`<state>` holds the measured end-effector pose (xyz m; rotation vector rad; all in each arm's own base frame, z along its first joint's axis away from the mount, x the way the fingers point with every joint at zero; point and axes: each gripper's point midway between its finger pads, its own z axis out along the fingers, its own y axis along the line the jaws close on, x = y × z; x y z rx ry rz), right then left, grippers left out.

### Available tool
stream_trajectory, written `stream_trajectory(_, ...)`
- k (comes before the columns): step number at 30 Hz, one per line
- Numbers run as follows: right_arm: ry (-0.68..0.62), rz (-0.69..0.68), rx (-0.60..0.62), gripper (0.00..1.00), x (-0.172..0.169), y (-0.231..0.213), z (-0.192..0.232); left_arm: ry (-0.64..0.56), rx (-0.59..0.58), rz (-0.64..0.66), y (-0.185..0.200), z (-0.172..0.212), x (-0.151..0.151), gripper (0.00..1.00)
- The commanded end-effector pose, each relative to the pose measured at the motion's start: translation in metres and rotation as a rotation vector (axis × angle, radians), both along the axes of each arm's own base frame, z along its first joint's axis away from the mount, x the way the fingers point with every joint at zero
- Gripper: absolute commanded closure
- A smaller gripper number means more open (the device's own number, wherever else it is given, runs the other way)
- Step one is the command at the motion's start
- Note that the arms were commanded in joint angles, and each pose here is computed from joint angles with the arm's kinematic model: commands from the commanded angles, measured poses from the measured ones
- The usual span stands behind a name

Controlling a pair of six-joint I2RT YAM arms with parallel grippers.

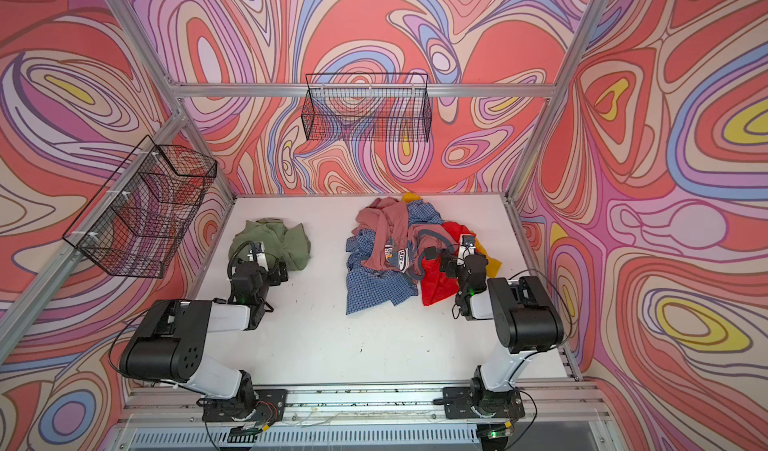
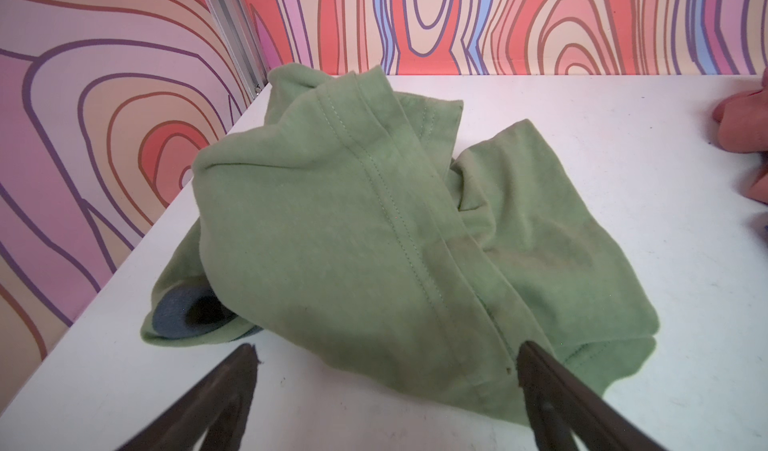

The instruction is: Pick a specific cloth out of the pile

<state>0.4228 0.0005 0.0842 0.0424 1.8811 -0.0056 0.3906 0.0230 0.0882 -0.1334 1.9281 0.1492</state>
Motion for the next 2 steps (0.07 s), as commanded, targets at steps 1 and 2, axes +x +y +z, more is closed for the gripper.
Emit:
stream_trajectory(1,-0.011,-0.013,0.008,0.02,0.0057,-0.0033,0.0040,-0.006,-0.008,-0.007,-0.0017,0.0011,0.0004,0.00)
stream_trajectory(2,-0.011,-0.014,0.007,0.02,0.0056,-0.0036,0.0040,-0.009,-0.007,-0.010,-0.0022,0.0013,0.0001,0.00)
